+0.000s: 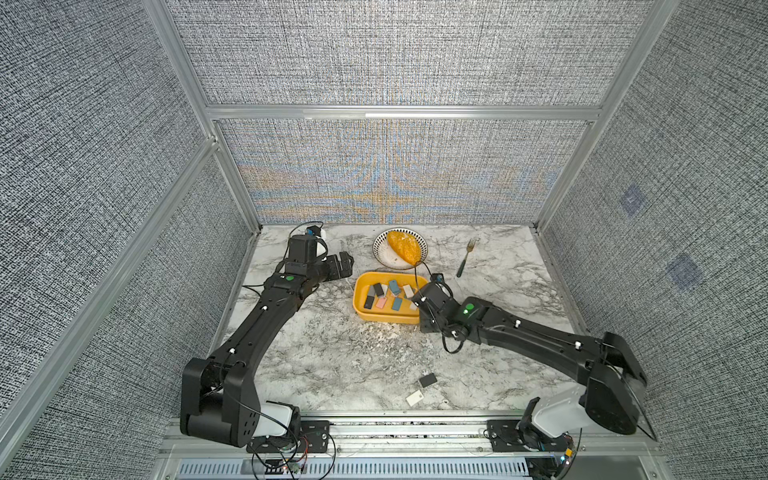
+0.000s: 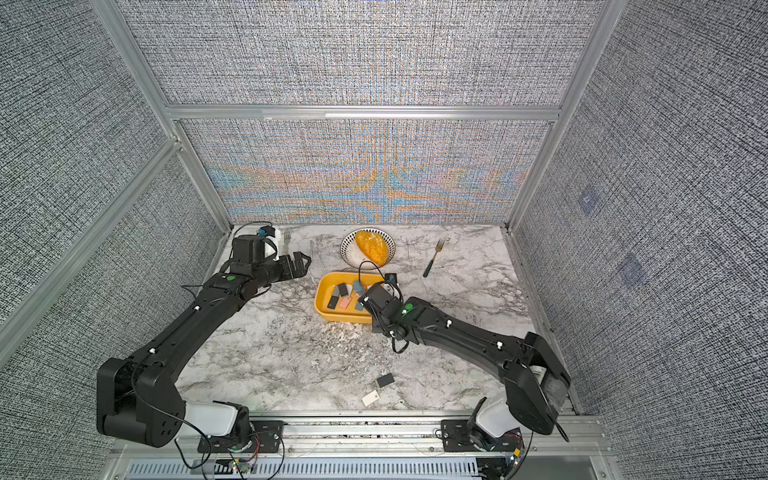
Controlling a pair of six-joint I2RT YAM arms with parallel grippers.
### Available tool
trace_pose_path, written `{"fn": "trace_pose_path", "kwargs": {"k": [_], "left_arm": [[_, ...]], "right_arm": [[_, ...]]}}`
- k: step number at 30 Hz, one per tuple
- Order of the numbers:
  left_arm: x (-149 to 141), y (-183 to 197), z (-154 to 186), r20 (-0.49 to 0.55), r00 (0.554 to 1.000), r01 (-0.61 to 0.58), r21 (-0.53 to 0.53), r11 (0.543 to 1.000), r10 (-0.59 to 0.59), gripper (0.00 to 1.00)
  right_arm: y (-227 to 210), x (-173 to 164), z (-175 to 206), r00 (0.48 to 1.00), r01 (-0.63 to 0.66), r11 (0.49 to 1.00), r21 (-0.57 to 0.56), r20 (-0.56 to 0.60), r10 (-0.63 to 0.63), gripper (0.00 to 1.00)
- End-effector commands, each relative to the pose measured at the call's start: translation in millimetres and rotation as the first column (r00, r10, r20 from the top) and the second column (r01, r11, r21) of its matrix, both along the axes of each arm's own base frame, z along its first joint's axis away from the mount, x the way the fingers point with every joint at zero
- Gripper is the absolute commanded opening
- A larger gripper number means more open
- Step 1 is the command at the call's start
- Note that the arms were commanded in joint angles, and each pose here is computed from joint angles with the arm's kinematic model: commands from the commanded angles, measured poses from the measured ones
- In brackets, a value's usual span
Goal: Put the eraser in the storage box
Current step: Place the eraser in the storage box.
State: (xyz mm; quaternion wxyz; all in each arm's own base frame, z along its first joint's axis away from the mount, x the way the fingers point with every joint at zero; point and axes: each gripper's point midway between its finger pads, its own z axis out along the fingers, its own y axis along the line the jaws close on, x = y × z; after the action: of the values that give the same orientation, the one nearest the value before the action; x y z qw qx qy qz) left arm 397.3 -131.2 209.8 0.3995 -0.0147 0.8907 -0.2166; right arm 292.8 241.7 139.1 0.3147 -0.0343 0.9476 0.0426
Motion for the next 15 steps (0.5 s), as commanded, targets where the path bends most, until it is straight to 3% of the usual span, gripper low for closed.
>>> {"fn": "trace_pose_path", "kwargs": {"k": [1,15], "left_arm": [[0.5,-0.3,5.7,0.018,1.000,0.005,-0.001,1.000,-0.005,1.00],[-1.5,6.0,6.7,0.009,1.000,-0.014,0.033,0.999,0.013,1.00]], "right_arm": [[20.0,28.4,11.5,0.993,-0.095,0.995,0.018,0.070,0.093,0.23],[47.6,91.0,-18.4,0.982,-0.189,0.981,0.038,0.035,0.188,0.23]]}}
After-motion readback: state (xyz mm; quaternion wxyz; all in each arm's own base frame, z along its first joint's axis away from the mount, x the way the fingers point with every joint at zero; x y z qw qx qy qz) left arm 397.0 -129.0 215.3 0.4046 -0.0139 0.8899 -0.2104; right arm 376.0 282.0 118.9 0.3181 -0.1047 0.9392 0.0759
